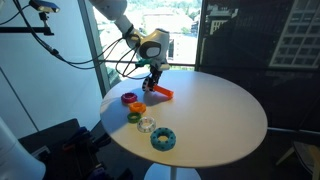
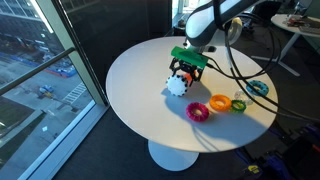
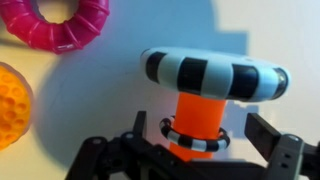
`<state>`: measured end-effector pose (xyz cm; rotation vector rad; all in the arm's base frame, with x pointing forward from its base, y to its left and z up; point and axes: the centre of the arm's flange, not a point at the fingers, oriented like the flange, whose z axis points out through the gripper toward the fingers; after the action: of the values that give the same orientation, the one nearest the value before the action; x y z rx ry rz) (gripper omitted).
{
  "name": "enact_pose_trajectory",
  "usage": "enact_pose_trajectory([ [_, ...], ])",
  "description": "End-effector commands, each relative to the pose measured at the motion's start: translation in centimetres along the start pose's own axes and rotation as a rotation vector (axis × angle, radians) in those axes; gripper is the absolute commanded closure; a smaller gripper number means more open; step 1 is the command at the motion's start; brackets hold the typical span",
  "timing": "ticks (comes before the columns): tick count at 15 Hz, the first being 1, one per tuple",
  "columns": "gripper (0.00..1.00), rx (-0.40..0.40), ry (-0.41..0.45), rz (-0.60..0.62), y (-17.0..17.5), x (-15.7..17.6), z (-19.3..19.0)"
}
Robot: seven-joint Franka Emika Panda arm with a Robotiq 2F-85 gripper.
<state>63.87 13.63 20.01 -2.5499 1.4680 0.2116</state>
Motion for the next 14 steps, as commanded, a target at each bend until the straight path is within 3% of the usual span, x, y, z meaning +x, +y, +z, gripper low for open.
enact_pose_trajectory([
  [1,0.0,0.021,0.006,0.033,-0.66,0.1,-0.16],
  [6,0.0,0.034,0.024,0.05,-0.74,0.27,-0.21],
  [8,0.26,0.037,0.028,0.052,-0.78,0.34,-0.16],
  [14,0.74,0.04,0.031,0.051,-0.78,0.31,-0.24],
])
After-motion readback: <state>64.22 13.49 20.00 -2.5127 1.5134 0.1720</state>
